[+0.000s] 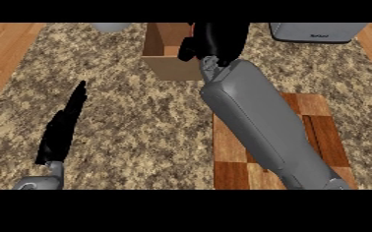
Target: Pick the sweet potato from the cutting board and place it in the cardboard box
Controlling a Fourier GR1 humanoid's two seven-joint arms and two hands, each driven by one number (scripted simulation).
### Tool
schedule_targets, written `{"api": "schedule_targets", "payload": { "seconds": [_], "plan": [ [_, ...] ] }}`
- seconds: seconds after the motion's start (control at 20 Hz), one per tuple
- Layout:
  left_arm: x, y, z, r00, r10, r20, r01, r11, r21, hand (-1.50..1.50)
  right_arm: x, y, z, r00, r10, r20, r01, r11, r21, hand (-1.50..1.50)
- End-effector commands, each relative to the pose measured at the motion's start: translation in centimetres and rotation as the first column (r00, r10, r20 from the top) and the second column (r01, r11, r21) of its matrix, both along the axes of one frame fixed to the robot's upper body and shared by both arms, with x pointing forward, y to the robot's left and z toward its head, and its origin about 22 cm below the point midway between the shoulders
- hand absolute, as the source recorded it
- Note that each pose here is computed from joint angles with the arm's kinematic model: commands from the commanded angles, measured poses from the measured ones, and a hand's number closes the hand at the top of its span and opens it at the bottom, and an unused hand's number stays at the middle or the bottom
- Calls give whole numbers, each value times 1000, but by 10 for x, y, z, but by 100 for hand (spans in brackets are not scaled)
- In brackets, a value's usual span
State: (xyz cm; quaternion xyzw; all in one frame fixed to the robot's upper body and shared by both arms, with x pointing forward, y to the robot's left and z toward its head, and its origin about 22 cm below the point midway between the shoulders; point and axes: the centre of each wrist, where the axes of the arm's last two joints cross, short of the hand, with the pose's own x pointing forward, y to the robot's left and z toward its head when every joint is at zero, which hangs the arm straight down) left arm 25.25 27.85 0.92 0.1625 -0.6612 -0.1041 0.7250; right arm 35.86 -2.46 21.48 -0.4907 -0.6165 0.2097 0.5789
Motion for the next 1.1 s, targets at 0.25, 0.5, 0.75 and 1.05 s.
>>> {"api": "schedule_targets", "payload": {
  "seconds": [0.25,0.5,0.75,1.05],
  "plan": [
    [1,-4,-10,1000,-26,0,26,1000,-5,0,60,3,-25,990,-76,-117,87,992,93,150],
    [16,-18,17,999,-30,31,30,1000,-8,0,79,-13,-57,972,-102,-214,123,989,86,150],
    [10,-17,16,997,-66,36,66,998,5,0,89,-16,-55,953,-171,-249,214,964,158,-150],
    [10,-16,12,998,-61,27,60,998,10,0,89,-32,-88,979,-157,-133,187,949,253,-150]
  ]
}}
